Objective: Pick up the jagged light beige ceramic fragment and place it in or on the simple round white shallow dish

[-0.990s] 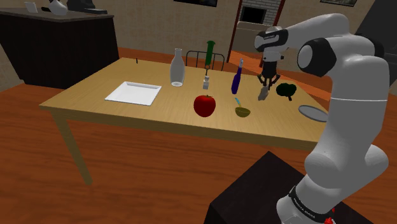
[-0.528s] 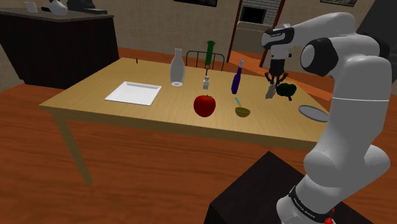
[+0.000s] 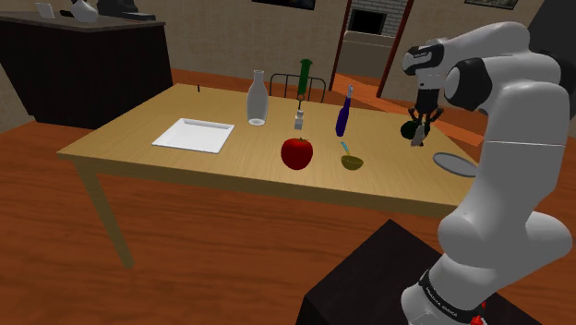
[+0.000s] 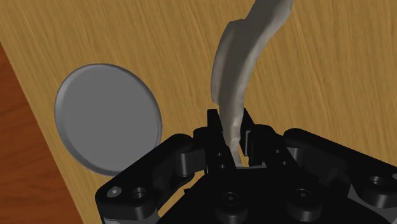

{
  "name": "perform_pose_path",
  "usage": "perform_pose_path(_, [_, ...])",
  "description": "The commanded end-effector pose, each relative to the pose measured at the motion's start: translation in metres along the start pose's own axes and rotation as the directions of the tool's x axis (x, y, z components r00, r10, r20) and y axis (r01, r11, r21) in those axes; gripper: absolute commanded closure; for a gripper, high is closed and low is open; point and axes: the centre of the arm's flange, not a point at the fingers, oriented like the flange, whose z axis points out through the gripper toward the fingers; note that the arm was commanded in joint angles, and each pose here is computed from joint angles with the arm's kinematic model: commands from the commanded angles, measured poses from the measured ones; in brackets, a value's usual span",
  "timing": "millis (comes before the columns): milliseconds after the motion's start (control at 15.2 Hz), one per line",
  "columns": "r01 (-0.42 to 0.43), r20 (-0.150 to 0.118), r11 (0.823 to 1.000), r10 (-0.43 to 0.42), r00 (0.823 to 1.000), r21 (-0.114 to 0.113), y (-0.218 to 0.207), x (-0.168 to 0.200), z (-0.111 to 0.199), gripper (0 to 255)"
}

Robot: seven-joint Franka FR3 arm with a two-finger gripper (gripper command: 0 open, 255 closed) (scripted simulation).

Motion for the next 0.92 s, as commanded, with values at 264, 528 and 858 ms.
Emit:
perform_pose_path(264, [0.001, -0.001, 1.0, -0.001, 1.0, 0.0, 0.074, 0.026, 0.01, 255])
perform_pose_path(528, [0.001, -0.001, 1.0, -0.001, 1.0, 0.0, 0.123, 0.043, 0.018, 255])
perform_pose_path(858, [0.001, -0.001, 1.0, -0.001, 1.0, 0.0, 0.185, 0.064, 0.028, 255])
